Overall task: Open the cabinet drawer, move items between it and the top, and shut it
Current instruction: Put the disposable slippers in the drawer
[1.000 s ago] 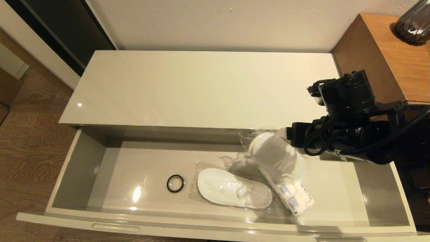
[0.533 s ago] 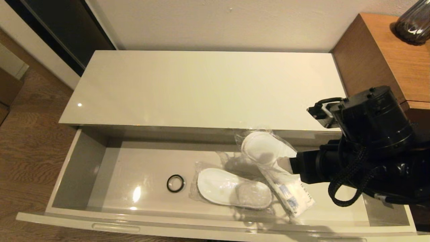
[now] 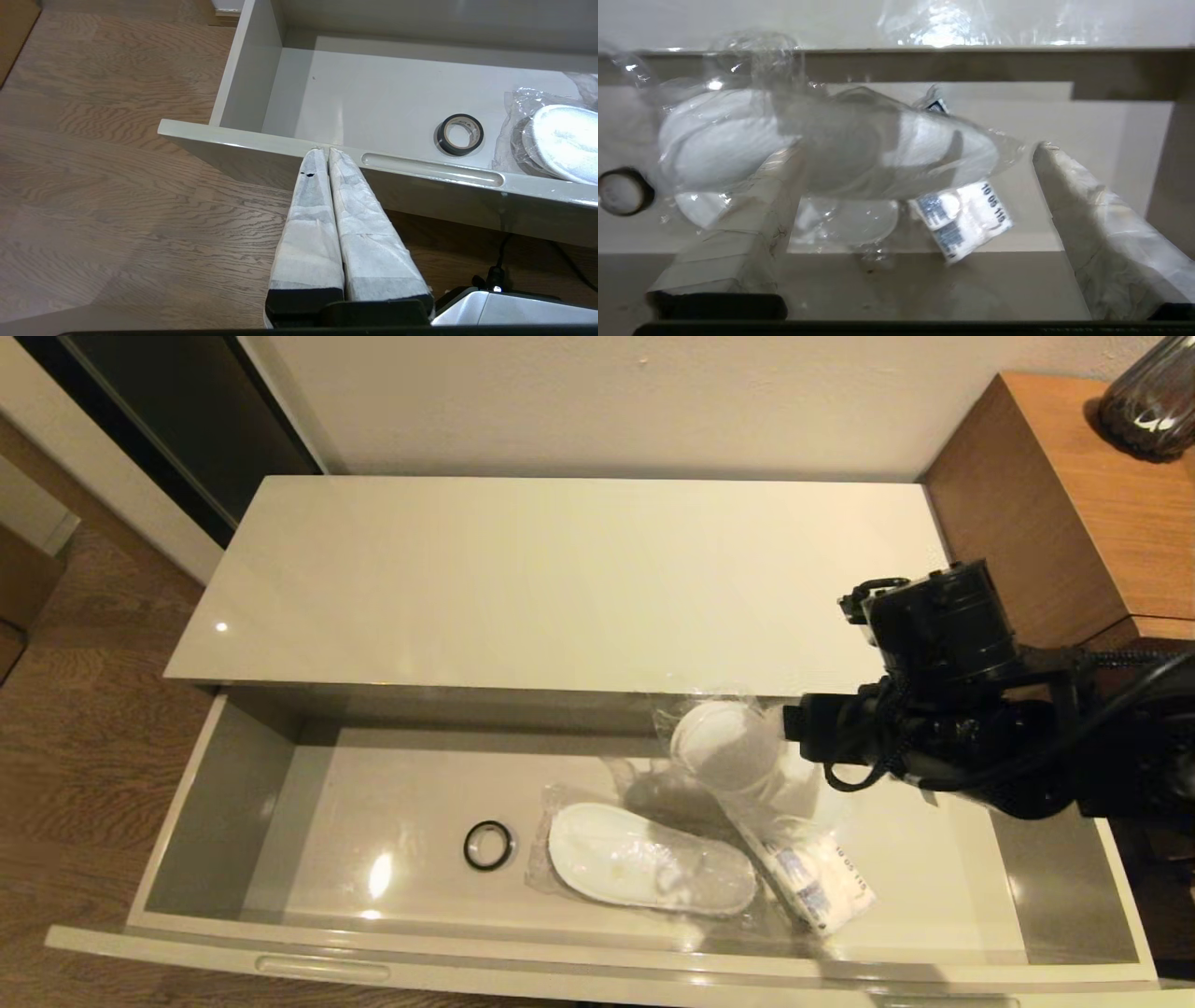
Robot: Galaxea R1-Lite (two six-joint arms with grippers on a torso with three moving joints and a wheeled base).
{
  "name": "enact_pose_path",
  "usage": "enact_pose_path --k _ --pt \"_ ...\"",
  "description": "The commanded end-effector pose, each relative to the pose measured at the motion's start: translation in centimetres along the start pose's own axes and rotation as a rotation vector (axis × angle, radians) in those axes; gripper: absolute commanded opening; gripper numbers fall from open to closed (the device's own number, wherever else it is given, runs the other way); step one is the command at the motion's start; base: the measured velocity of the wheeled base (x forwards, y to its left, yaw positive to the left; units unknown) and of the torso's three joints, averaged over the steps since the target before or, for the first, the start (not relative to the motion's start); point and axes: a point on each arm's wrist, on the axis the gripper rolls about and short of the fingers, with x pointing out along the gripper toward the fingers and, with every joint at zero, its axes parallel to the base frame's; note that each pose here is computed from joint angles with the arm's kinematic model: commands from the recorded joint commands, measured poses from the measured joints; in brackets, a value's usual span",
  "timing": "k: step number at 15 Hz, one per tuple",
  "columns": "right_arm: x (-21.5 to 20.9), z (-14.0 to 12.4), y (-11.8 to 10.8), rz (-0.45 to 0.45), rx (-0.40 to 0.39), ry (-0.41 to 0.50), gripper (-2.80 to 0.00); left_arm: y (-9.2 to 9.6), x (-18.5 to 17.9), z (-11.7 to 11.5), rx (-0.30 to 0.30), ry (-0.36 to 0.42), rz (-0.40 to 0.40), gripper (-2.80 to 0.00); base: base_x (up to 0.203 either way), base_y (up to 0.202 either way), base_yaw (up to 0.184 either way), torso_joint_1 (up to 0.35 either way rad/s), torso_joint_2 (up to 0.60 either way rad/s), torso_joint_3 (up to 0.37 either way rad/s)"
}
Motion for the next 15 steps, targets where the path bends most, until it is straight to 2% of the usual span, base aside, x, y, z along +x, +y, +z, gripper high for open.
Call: enact_pose_path --k 1,7,9,15 --pt "1.3 -0.3 0.6 -0.02 -0.009 0.015 -2.8 0.0 -0.3 -0.1 0.0 -0.037 0.002 -2.8 0.0 0.0 0.0 0.0 0.0 0.0" --pt "1.3 0.1 0.8 -0.018 -0.016 0.003 -2.8 0.0 -0.3 -0.1 0.0 -0.037 0.002 -2.8 0.0 0.0 0.0 0.0 0.0 0.0" --pt "2.3 -0.3 1.2 -0.023 -0.025 0.016 -2.8 0.0 -0.3 -0.1 0.0 -0.037 0.002 -2.8 0.0 0.0 0.0 0.0 0.0 0.0" --pt "4.7 0.0 3.1 -0.005 -0.013 -0.033 -2.8 0.0 -0.3 -0.1 0.0 -0.037 0.002 -2.8 0.0 0.0 0.0 0.0 0.0 0.0"
